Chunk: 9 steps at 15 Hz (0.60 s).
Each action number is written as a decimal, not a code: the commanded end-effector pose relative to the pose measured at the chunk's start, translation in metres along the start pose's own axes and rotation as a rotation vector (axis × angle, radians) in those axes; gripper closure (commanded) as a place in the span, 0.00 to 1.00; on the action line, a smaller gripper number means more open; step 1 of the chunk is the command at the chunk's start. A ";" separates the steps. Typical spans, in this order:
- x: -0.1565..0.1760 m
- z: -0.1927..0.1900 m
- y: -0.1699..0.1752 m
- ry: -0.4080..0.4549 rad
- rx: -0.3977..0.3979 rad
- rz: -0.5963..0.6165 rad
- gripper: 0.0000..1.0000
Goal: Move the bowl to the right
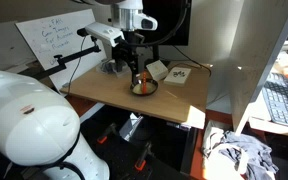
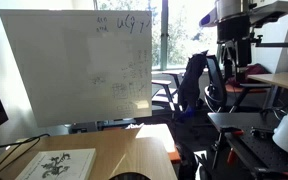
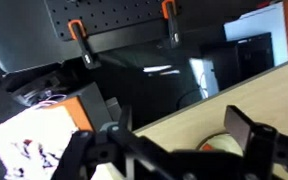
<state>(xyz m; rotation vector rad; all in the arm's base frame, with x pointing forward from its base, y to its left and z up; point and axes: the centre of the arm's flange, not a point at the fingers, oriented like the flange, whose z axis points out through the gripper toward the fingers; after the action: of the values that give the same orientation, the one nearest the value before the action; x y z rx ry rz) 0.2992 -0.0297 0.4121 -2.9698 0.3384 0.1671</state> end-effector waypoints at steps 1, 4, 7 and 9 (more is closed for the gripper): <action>0.000 0.000 0.000 0.000 0.000 0.000 0.00; 0.000 0.000 0.000 0.000 0.000 0.000 0.00; 0.023 0.007 -0.007 0.010 0.054 0.048 0.00; 0.055 0.020 -0.017 0.038 0.100 0.088 0.00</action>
<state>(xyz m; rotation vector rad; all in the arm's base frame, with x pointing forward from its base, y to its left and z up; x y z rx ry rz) 0.3103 -0.0278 0.4080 -2.9286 0.3755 0.1136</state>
